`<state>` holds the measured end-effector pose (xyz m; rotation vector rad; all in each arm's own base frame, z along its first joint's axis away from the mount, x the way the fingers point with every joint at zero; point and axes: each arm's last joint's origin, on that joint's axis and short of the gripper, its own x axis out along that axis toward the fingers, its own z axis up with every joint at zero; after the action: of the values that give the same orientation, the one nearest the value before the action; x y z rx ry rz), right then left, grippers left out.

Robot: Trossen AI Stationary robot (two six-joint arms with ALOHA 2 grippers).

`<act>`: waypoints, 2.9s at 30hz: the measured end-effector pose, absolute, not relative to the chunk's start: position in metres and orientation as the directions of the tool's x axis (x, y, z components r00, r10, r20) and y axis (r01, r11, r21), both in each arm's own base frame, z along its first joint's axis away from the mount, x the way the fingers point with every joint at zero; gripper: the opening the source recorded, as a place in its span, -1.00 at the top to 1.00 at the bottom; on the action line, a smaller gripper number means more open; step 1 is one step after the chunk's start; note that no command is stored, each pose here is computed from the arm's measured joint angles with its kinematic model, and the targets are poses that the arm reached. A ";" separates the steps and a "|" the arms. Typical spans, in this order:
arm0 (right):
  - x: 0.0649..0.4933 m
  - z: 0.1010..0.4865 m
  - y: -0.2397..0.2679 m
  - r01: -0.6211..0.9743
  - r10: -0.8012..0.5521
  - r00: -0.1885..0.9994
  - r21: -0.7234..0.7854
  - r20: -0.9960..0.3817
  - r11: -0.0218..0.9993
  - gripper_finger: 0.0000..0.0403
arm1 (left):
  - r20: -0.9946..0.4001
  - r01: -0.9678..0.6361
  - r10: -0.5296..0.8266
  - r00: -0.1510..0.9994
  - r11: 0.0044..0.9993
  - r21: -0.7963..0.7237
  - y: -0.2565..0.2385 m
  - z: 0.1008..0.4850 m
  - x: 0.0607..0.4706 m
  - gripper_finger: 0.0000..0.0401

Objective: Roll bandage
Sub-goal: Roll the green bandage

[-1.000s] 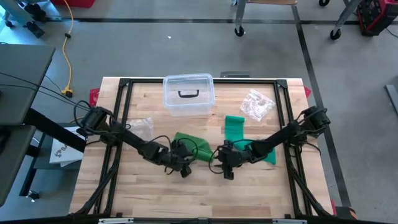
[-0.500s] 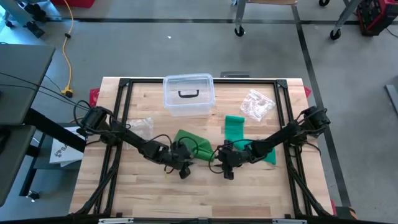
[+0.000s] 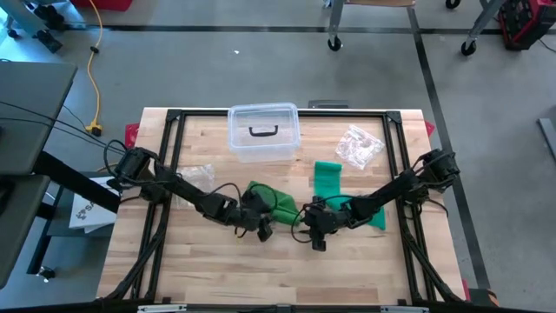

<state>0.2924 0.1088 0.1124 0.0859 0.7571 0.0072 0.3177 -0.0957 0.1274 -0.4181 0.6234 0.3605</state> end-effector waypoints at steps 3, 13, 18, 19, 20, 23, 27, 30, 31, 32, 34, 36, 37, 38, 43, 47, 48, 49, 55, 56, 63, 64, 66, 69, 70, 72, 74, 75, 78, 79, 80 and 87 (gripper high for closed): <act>0.293 0.113 0.109 0.021 0.038 0.729 0.078 -0.683 0.997 0.16 | -0.636 -0.460 0.172 0.752 0.829 -0.319 -0.092 0.127 0.319 0.30; 0.293 0.113 0.109 0.021 0.038 0.729 0.079 -0.683 0.997 0.16 | -0.668 -0.518 0.136 0.732 0.747 -0.416 -0.094 0.125 0.316 0.30; 0.293 0.113 0.109 0.024 0.039 0.732 0.083 -0.681 0.996 0.16 | -0.660 -0.523 0.145 0.737 0.741 -0.421 -0.092 0.126 0.317 0.30; 0.293 0.113 0.109 0.027 0.035 0.733 0.081 -0.680 0.996 0.16 | -0.657 -0.522 0.146 0.740 0.740 -0.424 -0.091 0.126 0.318 0.30; 0.293 0.113 0.109 0.028 0.033 0.734 0.078 -0.678 0.997 0.16 | -0.656 -0.524 0.146 0.741 0.737 -0.428 -0.090 0.126 0.319 0.30; 0.293 0.113 0.109 0.029 0.027 0.739 0.072 -0.673 0.997 0.16 | -0.663 -0.530 0.124 0.738 0.716 -0.455 -0.088 0.125 0.320 0.30; 0.293 0.113 0.110 0.027 0.027 0.739 0.071 -0.673 0.997 0.16 | -0.678 -0.544 0.091 0.729 0.677 -0.495 -0.087 0.121 0.321 0.30; 0.293 0.114 0.110 0.026 0.028 0.740 0.070 -0.672 0.997 0.16 | -0.689 -0.552 0.075 0.721 0.663 -0.505 -0.086 0.117 0.322 0.30; 0.293 0.113 0.110 0.026 0.028 0.740 0.070 -0.672 0.997 0.16 | -0.686 -0.549 0.073 0.724 0.662 -0.510 -0.085 0.116 0.323 0.30; 0.293 0.113 0.110 0.026 0.027 0.739 0.069 -0.673 0.997 0.16 | -0.680 -0.546 0.071 0.730 0.659 -0.517 -0.085 0.115 0.324 0.30; 0.292 0.113 0.110 0.024 0.028 0.736 0.067 -0.676 0.997 0.16 | -0.661 -0.529 0.067 0.748 0.661 -0.532 -0.085 0.114 0.327 0.30; 0.292 0.113 0.110 0.022 0.031 0.735 0.070 -0.678 0.997 0.16 | -0.642 -0.501 0.053 0.765 0.676 -0.540 -0.085 0.114 0.329 0.30; 0.292 0.113 0.110 0.021 0.033 0.733 0.071 -0.679 0.997 0.16 | -0.636 -0.487 0.051 0.770 0.690 -0.535 -0.085 0.115 0.330 0.30; 0.292 0.113 0.111 0.017 0.036 0.732 0.072 -0.680 0.997 0.16 | -0.630 -0.473 0.049 0.775 0.707 -0.526 -0.085 0.115 0.330 0.30; 0.288 0.112 0.118 0.011 0.027 0.735 0.052 -0.678 0.999 0.16 | -0.600 -0.424 0.044 0.799 0.749 -0.509 -0.086 0.118 0.333 0.44; 0.284 0.112 0.124 0.014 0.008 0.730 0.027 -0.683 1.000 0.16 | -0.576 -0.395 0.045 0.817 0.770 -0.501 -0.087 0.121 0.334 0.73; 0.282 0.114 0.125 0.019 0.003 0.726 0.025 -0.688 1.000 0.16 | -0.562 -0.381 0.040 0.826 0.774 -0.505 -0.088 0.122 0.335 0.81; 0.279 0.117 0.127 0.025 0.002 0.724 0.029 -0.690 0.999 0.16 | -0.550 -0.367 0.034 0.834 0.779 -0.508 -0.089 0.124 0.336 0.88; 0.258 0.152 0.138 0.042 0.016 0.745 0.072 -0.667 0.997 0.16 | -0.473 -0.322 0.052 0.880 0.797 -0.511 -0.095 0.147 0.333 0.93; 0.253 0.161 0.141 0.032 0.027 0.759 0.079 -0.651 0.996 0.16 | -0.452 -0.315 0.064 0.890 0.802 -0.507 -0.096 0.154 0.331 0.94; 0.208 0.235 0.157 -0.079 0.102 0.908 0.074 -0.407 0.994 0.16 | -0.298 -0.202 0.054 0.953 0.849 -0.489 -0.108 0.212 0.311 0.96; 0.202 0.244 0.159 -0.091 0.107 0.926 0.061 -0.363 0.994 0.16 | -0.274 -0.180 0.044 0.961 0.852 -0.492 -0.110 0.220 0.307 0.96; 0.190 0.263 0.163 -0.120 0.123 0.956 0.028 -0.265 0.992 0.16 | -0.228 -0.137 0.023 0.973 0.855 -0.500 -0.114 0.236 0.298 0.96; 0.179 0.280 0.169 -0.157 0.147 0.978 -0.053 -0.150 0.986 0.16 | -0.156 -0.087 0.007 0.988 0.856 -0.510 -0.121 0.257 0.284 0.95; 0.177 0.282 0.172 -0.150 0.139 0.982 -0.086 -0.127 0.985 0.16 | -0.124 -0.066 0.003 0.992 0.855 -0.515 -0.124 0.265 0.280 0.95; 0.175 0.283 0.174 -0.110 0.096 0.990 -0.137 -0.104 0.984 0.16 | -0.062 -0.024 -0.009 0.998 0.856 -0.517 -0.128 0.278 0.271 0.94; 0.178 0.280 0.175 -0.046 0.028 0.994 -0.168 -0.108 0.985 0.16 | -0.005 0.017 -0.022 1.000 0.858 -0.514 -0.133 0.289 0.263 0.94; 0.181 0.276 0.174 -0.018 -0.003 0.993 -0.182 -0.116 0.983 0.16 | 0.021 0.038 -0.031 0.999 0.858 -0.512 -0.135 0.293 0.260 0.94; 0.196 0.268 0.171 0.019 -0.043 0.991 -0.188 -0.124 0.982 0.16 | 0.080 0.076 -0.041 0.996 0.860 -0.505 -0.140 0.301 0.255 0.94; 0.203 0.266 0.170 0.004 -0.025 0.993 -0.173 -0.119 0.985 0.16 | 0.095 0.088 -0.045 0.994 0.859 -0.504 -0.141 0.303 0.254 0.94; 0.210 0.263 0.170 -0.022 0.004 0.994 -0.156 -0.113 0.987 0.16 | 0.109 0.097 -0.049 0.993 0.858 -0.504 -0.143 0.304 0.253 0.94; 0.256 0.249 0.159 -0.009 0.013 0.999 -0.124 0.036 0.992 0.16 | 0.126 0.103 -0.045 0.991 0.859 -0.502 -0.143 0.306 0.253 0.93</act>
<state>0.2560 0.1595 0.2494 -0.1240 -0.0369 0.0109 0.2527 -0.1432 0.3060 -0.5321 -0.1110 -0.0776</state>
